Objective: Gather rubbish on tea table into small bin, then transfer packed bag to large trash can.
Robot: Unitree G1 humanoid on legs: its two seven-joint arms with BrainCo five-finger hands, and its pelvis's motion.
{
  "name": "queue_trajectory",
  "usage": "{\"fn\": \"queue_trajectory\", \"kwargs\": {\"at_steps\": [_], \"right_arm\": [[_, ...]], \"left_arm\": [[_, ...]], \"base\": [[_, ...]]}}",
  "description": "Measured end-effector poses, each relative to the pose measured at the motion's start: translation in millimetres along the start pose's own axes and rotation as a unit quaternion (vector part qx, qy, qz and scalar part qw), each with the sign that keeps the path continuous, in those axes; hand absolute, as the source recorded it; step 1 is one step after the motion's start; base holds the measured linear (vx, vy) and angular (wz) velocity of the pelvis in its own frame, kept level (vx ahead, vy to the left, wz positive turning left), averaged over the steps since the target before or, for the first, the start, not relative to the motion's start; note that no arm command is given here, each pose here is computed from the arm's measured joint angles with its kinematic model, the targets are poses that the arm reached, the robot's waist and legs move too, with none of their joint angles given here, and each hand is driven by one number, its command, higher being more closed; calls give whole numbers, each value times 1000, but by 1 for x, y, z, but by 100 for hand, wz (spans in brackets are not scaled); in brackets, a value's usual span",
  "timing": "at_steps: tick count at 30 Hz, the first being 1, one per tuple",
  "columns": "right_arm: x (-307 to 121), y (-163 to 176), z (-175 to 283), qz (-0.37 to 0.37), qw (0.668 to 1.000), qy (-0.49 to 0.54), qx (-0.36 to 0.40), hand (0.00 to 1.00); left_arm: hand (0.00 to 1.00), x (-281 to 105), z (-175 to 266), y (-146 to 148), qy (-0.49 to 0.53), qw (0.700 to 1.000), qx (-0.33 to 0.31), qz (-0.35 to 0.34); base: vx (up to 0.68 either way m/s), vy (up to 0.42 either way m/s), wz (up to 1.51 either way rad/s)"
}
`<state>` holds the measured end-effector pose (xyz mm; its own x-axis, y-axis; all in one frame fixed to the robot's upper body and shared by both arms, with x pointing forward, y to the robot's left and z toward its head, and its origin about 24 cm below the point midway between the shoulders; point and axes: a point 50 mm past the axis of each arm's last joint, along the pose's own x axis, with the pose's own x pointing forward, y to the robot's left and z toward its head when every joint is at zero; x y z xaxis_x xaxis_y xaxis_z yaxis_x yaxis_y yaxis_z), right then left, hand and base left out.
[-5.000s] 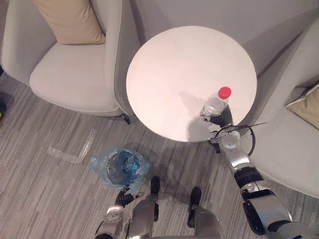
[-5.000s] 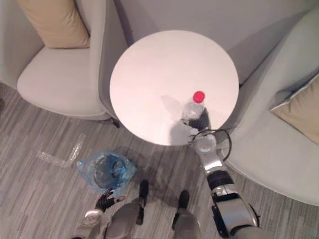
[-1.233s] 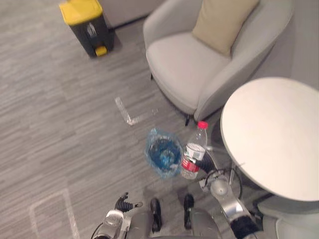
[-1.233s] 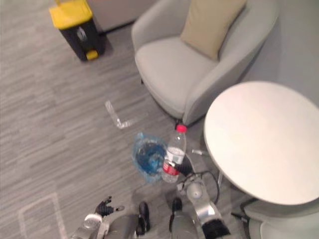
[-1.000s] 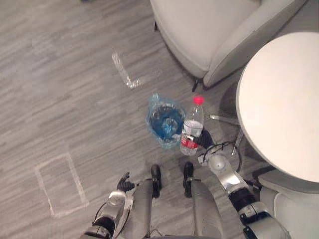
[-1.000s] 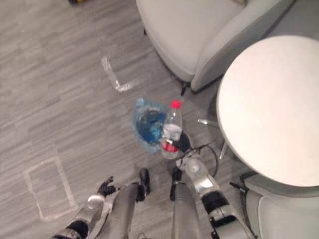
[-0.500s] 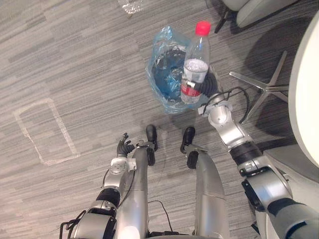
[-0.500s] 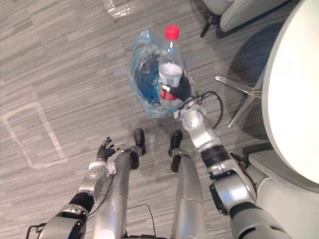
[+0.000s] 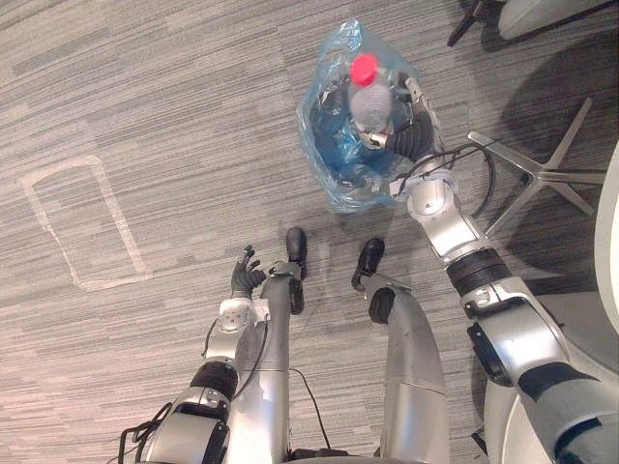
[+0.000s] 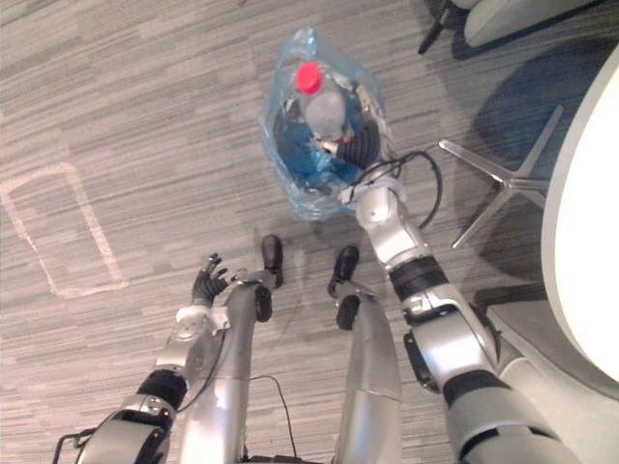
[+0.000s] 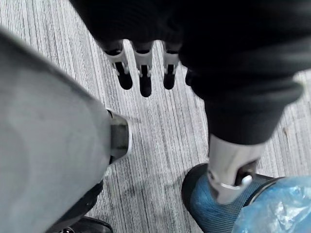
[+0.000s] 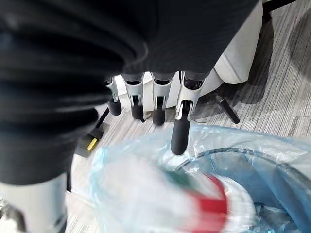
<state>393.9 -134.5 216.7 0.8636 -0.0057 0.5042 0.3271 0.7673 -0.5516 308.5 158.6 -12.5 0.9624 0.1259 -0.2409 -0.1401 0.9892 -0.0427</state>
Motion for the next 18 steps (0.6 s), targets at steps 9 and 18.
{"fn": "queue_trajectory", "kwargs": {"at_steps": [9, 18], "right_arm": [[-15, 16, -12, 27, 998, 5, -52, 0], [-28, 45, -34, 92, 987, 37, -128, 0]], "left_arm": [[0, 0, -1, 0, 1, 1000, 1, 0], [0, 1, -1, 0, 3, 1000, 5, 8]], "base": [[0, 0, 0], [-6, -5, 4]]}}
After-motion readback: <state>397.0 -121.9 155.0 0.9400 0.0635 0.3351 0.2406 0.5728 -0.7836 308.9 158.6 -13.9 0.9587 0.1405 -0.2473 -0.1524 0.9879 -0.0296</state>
